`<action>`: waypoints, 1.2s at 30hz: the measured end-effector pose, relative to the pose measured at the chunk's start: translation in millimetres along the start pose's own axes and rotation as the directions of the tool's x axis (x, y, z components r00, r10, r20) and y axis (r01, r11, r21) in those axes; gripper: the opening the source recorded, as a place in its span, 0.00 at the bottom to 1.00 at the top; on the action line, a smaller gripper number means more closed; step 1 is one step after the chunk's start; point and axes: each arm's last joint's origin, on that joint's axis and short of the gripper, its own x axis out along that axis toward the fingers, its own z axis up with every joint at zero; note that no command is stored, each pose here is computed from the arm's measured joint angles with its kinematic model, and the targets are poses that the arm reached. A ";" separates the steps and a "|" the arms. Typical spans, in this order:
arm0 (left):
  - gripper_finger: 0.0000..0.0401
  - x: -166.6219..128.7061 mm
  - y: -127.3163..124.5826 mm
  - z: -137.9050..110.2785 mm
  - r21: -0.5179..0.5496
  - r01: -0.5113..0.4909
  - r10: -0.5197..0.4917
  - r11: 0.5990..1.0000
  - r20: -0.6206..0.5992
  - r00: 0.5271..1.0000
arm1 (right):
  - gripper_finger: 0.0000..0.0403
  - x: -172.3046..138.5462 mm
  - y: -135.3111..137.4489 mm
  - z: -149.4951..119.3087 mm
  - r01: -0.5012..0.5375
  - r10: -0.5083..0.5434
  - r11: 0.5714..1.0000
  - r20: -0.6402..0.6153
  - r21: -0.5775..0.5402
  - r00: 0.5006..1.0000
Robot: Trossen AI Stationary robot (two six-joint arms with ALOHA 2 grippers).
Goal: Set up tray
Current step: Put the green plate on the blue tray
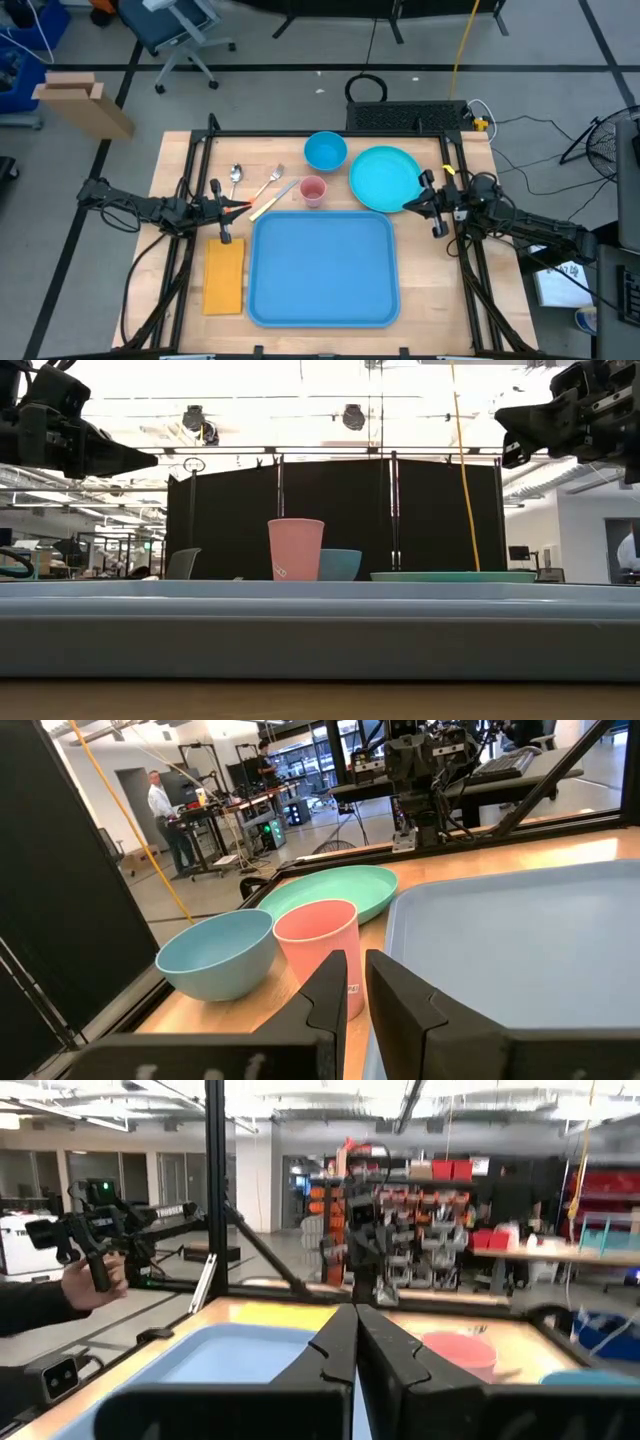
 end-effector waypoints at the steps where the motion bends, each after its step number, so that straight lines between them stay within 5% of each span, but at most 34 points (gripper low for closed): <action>1: 0.12 0.0 0.1 0.1 0.011 -0.003 0.003 1.000 0.001 1.000 | 0.00 0.0 0.1 1.3 -0.001 0.001 1.000 0.011 -0.007 1.000; 5: 0.12 0.0 0.7 2.7 -0.017 -0.008 0.008 1.000 0.026 1.000 | 0.00 -0.1 -0.4 5.7 0.027 -0.026 0.999 0.053 -0.029 0.998; 8: 0.12 0.0 0.7 2.8 -0.062 -0.006 0.008 0.998 0.027 1.000 | 0.00 -0.3 -4.1 6.7 0.152 -0.152 0.988 0.066 0.009 0.986; 12: 0.12 -0.1 1.0 4.1 -0.108 -0.006 0.010 0.994 0.039 0.999 | 0.00 0.8 -9.9 -4.7 0.291 -0.288 0.955 -0.062 0.055 0.956; 16: 0.12 -0.2 1.4 5.9 -0.114 -0.007 0.014 0.993 0.056 0.998 | 0.00 8.5 -18.3 19.0 0.436 -0.424 0.898 -0.149 0.057 0.893; 19: 0.12 -0.2 1.5 6.5 -0.133 -0.007 0.015 0.991 0.061 0.998 | 0.01 16.0 -26.9 34.7 0.566 -0.536 0.824 -0.273 0.036 0.799; 25: 0.12 -0.2 2.0 6.1 -0.076 -0.029 0.034 0.997 0.055 0.998 | 0.13 31.0 -49.0 64.4 0.774 -0.679 0.629 -0.535 -0.069 0.504; 28: 0.12 -0.2 2.2 6.1 -0.058 -0.038 0.041 0.998 0.053 0.998 | 0.25 38.2 -61.8 66.0 0.813 -0.678 0.569 -0.630 -0.124 0.378; 36: 0.12 -0.2 2.2 6.1 -0.070 -0.037 0.041 0.997 0.053 0.998 | 0.58 42.4 -95.7 54.0 0.873 -0.620 0.446 -0.772 -0.198 0.141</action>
